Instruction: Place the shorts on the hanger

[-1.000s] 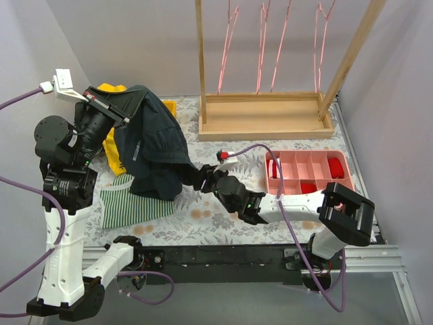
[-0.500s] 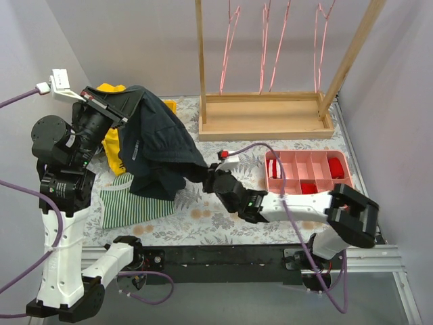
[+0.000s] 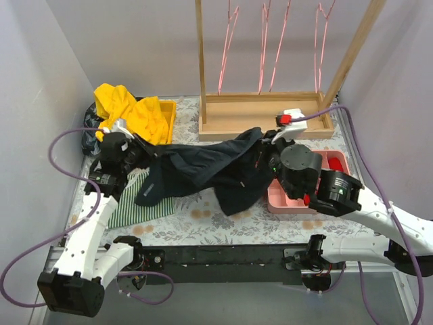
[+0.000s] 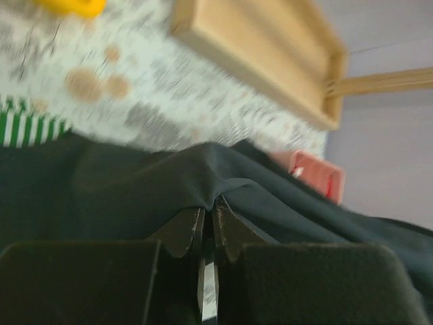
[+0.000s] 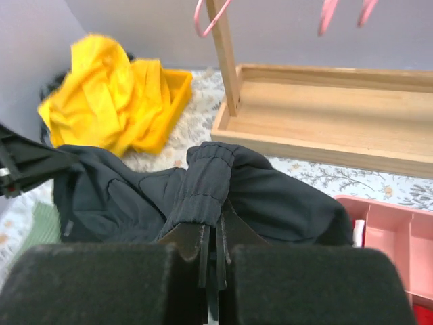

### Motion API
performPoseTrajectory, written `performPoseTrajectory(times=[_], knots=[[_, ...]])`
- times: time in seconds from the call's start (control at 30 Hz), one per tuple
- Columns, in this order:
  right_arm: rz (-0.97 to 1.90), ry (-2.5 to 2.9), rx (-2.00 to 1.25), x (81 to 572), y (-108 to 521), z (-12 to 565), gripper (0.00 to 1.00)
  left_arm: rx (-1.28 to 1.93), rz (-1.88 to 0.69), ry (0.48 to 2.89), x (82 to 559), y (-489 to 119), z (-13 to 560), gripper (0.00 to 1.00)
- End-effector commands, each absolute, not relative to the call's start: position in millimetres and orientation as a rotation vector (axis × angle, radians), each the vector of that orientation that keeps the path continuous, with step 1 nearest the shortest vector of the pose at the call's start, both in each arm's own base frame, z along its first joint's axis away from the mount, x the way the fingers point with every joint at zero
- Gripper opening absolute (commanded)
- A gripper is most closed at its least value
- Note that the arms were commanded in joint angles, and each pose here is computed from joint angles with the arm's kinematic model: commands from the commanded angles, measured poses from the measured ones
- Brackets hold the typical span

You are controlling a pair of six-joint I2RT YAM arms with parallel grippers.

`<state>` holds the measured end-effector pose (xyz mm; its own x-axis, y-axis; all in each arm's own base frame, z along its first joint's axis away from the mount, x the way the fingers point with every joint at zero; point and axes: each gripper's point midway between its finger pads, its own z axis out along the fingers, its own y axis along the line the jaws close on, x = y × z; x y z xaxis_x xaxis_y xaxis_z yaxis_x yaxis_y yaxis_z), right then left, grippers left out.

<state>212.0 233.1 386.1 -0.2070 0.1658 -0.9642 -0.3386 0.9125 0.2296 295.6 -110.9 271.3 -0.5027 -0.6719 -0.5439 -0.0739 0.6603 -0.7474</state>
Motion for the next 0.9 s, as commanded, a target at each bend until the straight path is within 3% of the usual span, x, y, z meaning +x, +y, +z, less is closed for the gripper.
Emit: performPoseTrajectory(times=[0.0, 0.03, 0.07, 0.13, 0.17, 0.3, 0.5, 0.67, 0.87], knots=[[0.195, 1.964, -0.52, 226.6, 262.9, 294.0, 0.01, -0.596, -0.898, 2.171, 281.8, -126.8, 196.8, 0.01], [0.193, 2.005, -0.553, 231.9, 267.8, 280.8, 0.01, -0.596, -0.896, 2.223, 281.1, -130.1, 180.3, 0.05], [0.234, 2.052, -0.602, 231.9, 277.5, 265.8, 0.01, -0.568, -0.909, 2.251, 278.4, -136.1, 173.0, 0.23], [0.196, 2.116, -0.633, 248.1, 281.9, 238.0, 0.01, -0.518, -0.892, 2.317, 270.9, -142.8, 154.8, 0.39], [0.197, 2.137, -0.644, 251.0, 284.4, 230.8, 0.01, -0.478, -0.896, 2.34, 264.8, -150.6, 151.6, 0.54], [0.163, 2.207, -0.627, 273.0, 284.3, 207.6, 0.01, -0.362, -0.812, 2.343, 248.5, -167.8, 155.2, 0.71], [0.203, 2.202, -0.608, 283.9, 287.6, 212.9, 0.01, -0.271, -0.647, 2.44, 202.5, -195.8, 126.0, 0.71], [0.247, 2.199, -0.6, 281.4, 291.2, 215.3, 0.01, -0.19, -0.51, 2.47, 173.9, -220.8, 96.1, 0.63], [0.33, 2.195, -0.599, 271.4, 294.6, 218.8, 0.01, -0.11, -0.296, 2.478, 170.4, -240.0, 66.2, 0.63]])
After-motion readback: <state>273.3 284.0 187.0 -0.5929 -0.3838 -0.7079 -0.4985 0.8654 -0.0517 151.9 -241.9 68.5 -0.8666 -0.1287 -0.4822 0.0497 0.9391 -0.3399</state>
